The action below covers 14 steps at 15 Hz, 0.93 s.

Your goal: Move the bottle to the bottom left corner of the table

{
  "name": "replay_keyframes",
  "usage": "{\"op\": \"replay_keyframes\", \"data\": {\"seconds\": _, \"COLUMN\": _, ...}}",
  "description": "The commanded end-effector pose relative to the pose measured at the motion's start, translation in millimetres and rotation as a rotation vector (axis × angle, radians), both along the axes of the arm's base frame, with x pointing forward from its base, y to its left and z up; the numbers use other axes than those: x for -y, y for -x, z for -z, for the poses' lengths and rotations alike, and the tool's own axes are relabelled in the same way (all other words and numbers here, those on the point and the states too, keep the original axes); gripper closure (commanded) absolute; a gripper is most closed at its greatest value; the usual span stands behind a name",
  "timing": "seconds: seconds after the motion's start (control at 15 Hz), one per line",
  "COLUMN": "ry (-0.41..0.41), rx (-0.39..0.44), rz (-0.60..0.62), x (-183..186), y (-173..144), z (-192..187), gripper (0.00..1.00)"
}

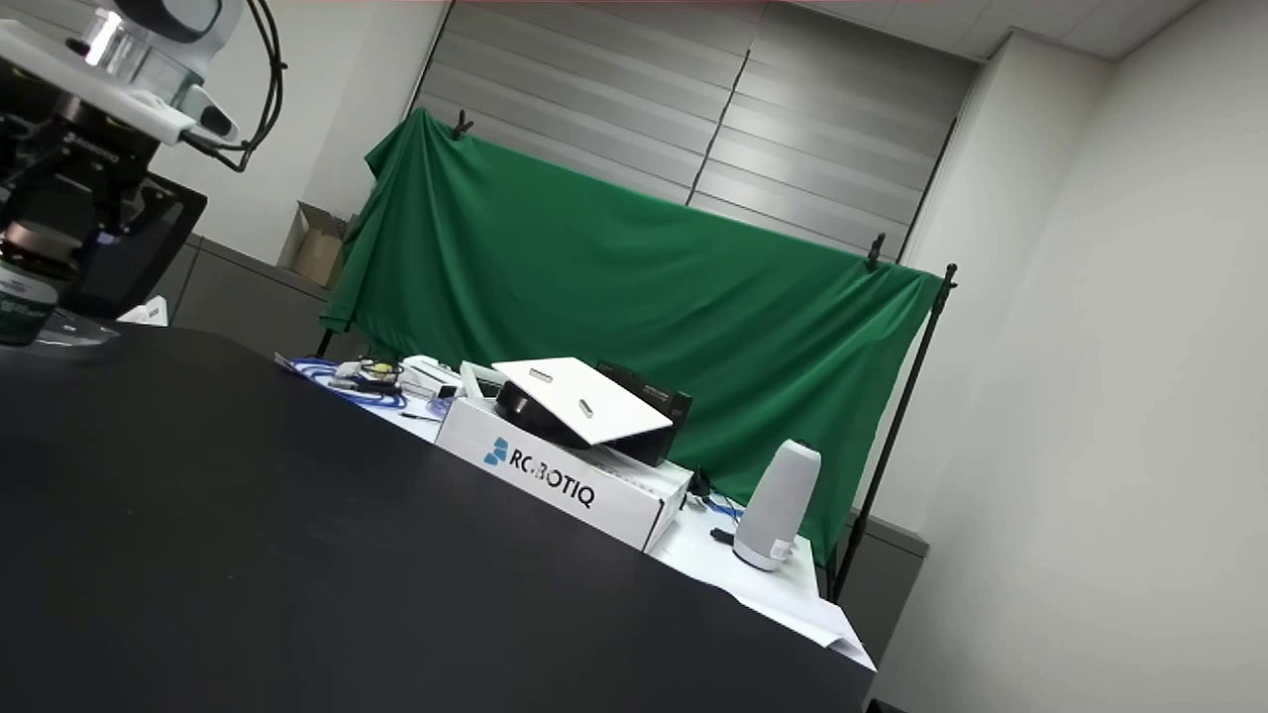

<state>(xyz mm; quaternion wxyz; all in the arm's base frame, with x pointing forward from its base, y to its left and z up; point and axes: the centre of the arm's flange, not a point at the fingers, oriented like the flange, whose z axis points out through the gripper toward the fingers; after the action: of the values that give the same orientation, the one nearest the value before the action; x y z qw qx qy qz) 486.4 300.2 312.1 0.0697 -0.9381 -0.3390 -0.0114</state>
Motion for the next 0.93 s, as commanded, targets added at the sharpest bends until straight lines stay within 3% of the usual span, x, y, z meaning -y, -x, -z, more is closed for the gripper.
{"op": "replay_keyframes", "data": {"seconds": 0.0, "ry": 0.005, "rx": 0.027, "rz": -0.016, "x": 14.3, "y": 34.2, "z": 10.3, "gripper": 0.64}}
{"op": "replay_keyframes", "data": {"seconds": 0.87, "ry": 0.028, "rx": 0.058, "rz": -0.018, "x": 31.4, "y": 72.5, "z": 48.5, "gripper": 0.64}}
